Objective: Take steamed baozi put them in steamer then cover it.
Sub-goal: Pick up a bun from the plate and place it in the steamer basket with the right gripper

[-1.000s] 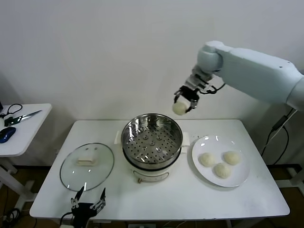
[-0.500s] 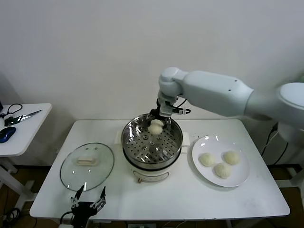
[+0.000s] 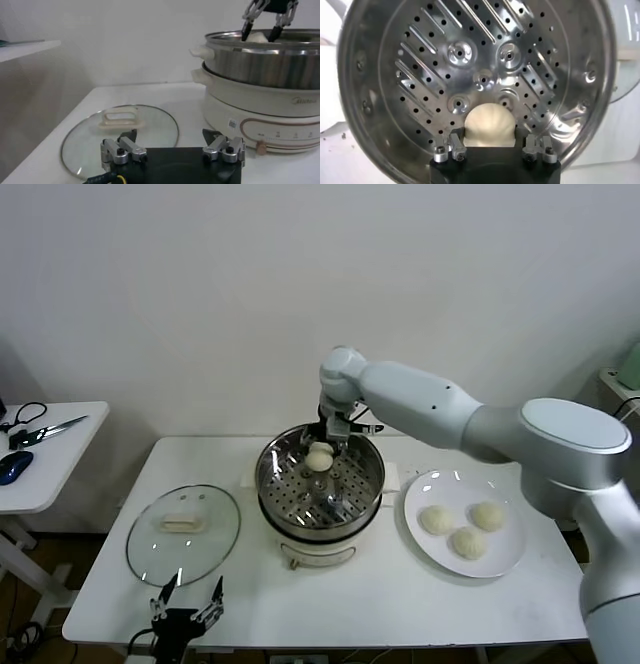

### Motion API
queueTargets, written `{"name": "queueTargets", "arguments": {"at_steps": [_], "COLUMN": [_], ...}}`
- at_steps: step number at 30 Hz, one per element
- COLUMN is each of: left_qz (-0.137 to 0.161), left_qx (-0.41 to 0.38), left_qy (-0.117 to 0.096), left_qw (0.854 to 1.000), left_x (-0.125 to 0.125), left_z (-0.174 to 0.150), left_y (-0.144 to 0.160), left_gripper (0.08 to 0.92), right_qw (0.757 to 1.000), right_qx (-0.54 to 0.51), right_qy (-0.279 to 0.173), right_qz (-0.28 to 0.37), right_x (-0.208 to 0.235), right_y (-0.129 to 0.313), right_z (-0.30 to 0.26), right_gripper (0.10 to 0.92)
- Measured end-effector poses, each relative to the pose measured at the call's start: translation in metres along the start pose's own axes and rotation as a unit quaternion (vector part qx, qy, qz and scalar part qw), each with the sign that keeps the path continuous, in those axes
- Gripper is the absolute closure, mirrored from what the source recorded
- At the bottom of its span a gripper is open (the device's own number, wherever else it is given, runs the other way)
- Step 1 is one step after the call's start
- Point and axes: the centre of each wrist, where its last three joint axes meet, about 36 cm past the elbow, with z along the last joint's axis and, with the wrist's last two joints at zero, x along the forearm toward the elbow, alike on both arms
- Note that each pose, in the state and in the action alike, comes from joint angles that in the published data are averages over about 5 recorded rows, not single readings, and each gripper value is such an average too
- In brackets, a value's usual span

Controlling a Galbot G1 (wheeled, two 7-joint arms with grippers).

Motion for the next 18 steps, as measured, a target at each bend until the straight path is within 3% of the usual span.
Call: {"name": "queueTargets", "arguments": {"at_steps": [3,9,18], "left_qz": [0.001,-0.001,-0.003], "left_qx": [0.001,0.002,0.001], "left_qy": [0.000,0.000,0.002], "left_qw": [1.000,1.000,1.000], "left_x": [0.000,-0.001,0.000], "left_z": [0.000,0.000,0.000], "left_y": [-0.001,-0.001,-0.002], "left_gripper": [0.177,0.177,0.177], "right_qw": [1.000,1.000,0.997], "right_qx": [-0.002,-0.009,-0.071], "right_qy": [0.000,-0.004,-0.017], "right_qz": [0.001,0.009,0.015], "right_x": [-0.003,0.000,0.067], "right_y": [0.001,0.003,0.025], "right_z": [0.003,0.008,0.029], "right_gripper": [0.340,0.215,0.199]}}
